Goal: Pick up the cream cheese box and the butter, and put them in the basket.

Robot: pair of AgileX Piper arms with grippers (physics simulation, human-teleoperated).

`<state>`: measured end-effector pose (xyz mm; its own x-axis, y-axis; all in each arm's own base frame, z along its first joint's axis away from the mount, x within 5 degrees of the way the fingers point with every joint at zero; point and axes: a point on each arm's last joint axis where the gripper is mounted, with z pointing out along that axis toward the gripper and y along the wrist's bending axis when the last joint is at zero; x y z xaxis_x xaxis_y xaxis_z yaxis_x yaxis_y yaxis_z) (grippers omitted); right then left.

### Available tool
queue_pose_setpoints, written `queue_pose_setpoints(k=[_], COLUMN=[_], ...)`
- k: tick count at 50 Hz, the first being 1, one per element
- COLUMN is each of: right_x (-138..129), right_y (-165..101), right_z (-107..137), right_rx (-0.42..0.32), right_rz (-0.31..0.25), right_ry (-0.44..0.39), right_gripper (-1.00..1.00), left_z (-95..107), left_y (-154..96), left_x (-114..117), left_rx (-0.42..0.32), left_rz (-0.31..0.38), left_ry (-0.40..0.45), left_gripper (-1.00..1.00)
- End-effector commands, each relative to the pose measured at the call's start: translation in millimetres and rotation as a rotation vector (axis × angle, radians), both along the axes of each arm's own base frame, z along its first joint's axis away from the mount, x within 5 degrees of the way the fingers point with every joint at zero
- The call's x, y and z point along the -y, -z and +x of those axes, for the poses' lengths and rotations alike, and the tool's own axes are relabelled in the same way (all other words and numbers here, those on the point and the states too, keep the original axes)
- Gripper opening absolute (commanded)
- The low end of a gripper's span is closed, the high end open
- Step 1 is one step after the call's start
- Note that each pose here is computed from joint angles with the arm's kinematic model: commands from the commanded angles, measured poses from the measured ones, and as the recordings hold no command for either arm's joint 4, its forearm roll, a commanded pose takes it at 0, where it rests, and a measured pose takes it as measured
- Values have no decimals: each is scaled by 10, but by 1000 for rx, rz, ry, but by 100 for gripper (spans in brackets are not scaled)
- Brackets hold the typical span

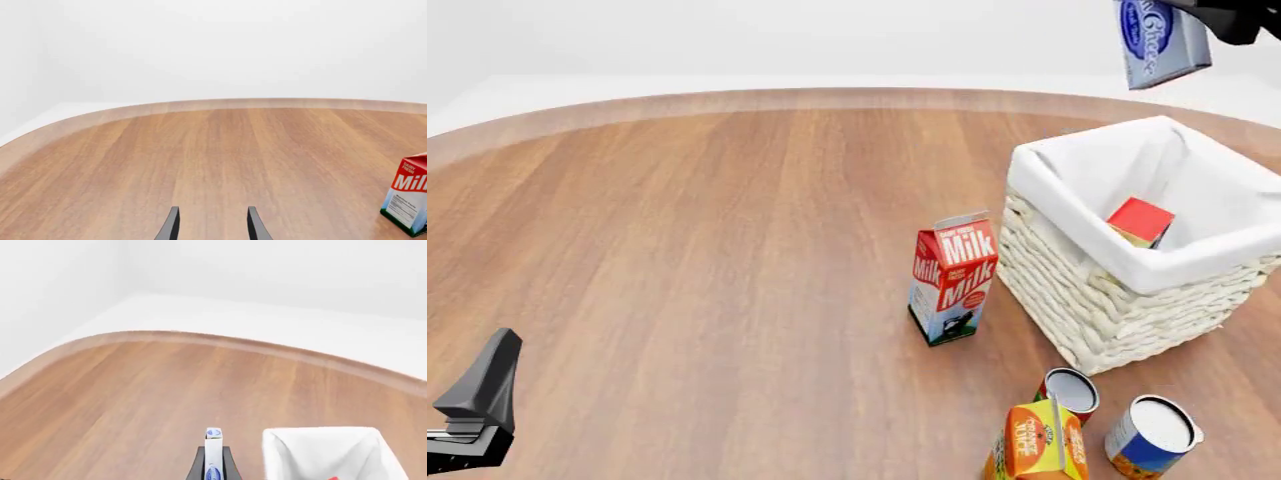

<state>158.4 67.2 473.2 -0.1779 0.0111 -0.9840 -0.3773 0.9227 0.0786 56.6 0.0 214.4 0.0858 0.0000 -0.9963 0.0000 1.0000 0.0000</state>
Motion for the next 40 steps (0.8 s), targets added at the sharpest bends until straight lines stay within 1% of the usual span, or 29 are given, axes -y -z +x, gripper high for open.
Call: queue_pose_setpoints(k=[1, 4, 7, 10, 11, 17, 18, 20, 21, 22, 23, 25, 26, 27, 28, 30, 31, 40], right_x=[202, 257, 287, 299, 318, 334, 342, 345, 355, 365, 369, 398, 399, 412, 427, 436, 450, 461], right_y=[18, 19, 59, 96, 140, 197, 210, 229, 242, 248, 251, 268, 312, 340, 388, 387, 389, 407], right_z=[38, 49, 66, 81, 122, 164, 182, 207, 225, 233, 246, 272, 305, 325, 352, 353, 365, 382], right_rx=[9, 4, 0, -5, -13, -22, -21, -25, -24, -21, -27, -21, -31, -31, -36, -33, -32, -33], right_rz=[37, 55, 45, 50, 56, 55, 47, 54, 41, 38, 49, 33, 41, 30, 37, 35, 43, 43], right_ry=[124, 160, 178, 188, 205, 220, 225, 230, 236, 241, 246, 261, 266, 272, 283, 287, 296, 303], right_gripper=[-100, -100, -100, -100, -100, -100, -100, -100, -100, -100, -100, -100, -100, -100, -100, -100, -100, -100], left_z=[0, 0, 0, 0, 0, 0, 0, 0, 0, 0, 0, 0, 0, 0, 0, 0, 0, 0], left_y=[0, 0, 0, 0, 0, 0, 0, 0, 0, 0, 0, 0, 0, 0, 0, 0, 0, 0], left_x=[0, 0, 0, 0, 0, 0, 0, 0, 0, 0, 0, 0, 0, 0, 0, 0, 0, 0], left_rx=[0, 0, 0, 0, 0, 0, 0, 0, 0, 0, 0, 0, 0, 0, 0, 0, 0, 0], left_rz=[0, 0, 0, 0, 0, 0, 0, 0, 0, 0, 0, 0, 0, 0, 0, 0, 0, 0], left_ry=[0, 0, 0, 0, 0, 0, 0, 0, 0, 0, 0, 0, 0, 0, 0, 0, 0, 0], left_gripper=[100, 100, 100, 100, 100, 100, 100, 100, 100, 100, 100, 100, 100, 100, 100, 100, 100, 100])
